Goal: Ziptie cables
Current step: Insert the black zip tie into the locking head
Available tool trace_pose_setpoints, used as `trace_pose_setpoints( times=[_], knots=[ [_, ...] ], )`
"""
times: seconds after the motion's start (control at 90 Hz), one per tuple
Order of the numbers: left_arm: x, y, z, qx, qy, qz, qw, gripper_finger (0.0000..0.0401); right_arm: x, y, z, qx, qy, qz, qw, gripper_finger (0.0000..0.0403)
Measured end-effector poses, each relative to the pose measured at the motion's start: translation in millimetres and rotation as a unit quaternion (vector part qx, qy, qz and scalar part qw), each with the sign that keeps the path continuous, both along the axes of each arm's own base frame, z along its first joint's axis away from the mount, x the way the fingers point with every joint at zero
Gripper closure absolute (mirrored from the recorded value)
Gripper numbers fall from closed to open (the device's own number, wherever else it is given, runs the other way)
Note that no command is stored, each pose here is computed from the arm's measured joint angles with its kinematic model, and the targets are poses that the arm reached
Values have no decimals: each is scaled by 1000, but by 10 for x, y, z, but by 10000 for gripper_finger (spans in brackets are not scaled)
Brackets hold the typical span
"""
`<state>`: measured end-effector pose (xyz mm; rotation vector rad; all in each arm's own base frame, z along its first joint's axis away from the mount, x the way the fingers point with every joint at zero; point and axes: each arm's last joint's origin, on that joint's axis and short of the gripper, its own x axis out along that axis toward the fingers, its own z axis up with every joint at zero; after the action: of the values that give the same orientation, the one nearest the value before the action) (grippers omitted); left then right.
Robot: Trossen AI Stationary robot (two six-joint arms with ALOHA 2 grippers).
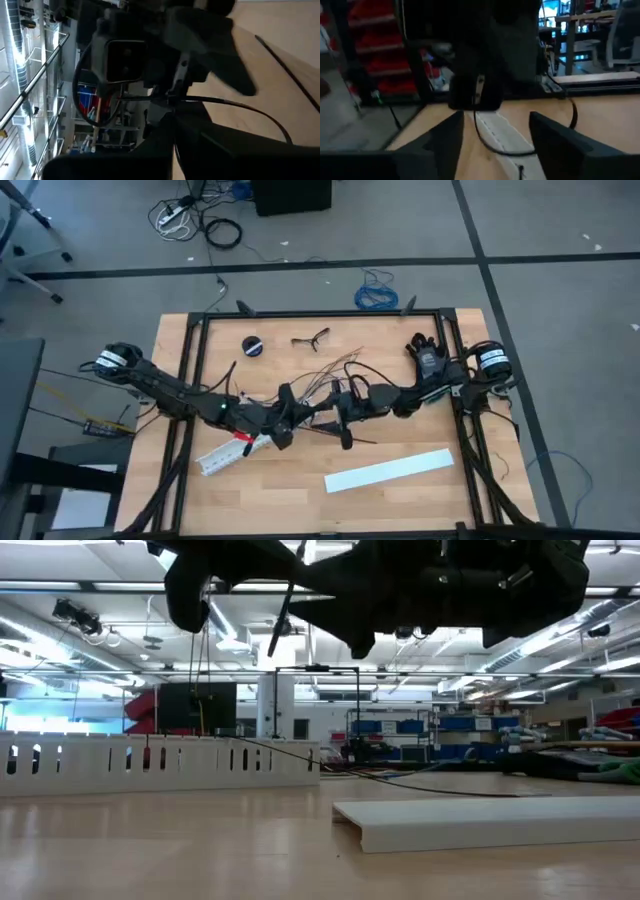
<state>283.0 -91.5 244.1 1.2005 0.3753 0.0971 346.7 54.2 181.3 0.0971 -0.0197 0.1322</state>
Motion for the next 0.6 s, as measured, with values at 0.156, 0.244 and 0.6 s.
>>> trace_pose_setpoints(
  times=[0.156,0.244,0.6],
  knots=[
    [-12,11,-33,3,15,15,1000,401,2,-15,-46,-22,22,-2,1000,133],
    [-19,14,-52,-10,20,20,1000,401,-1,-29,-40,-26,25,-2,999,123],
    [-53,-12,-125,-64,42,21,997,401,-106,-54,262,-29,9,-4,1000,128]
  ],
)
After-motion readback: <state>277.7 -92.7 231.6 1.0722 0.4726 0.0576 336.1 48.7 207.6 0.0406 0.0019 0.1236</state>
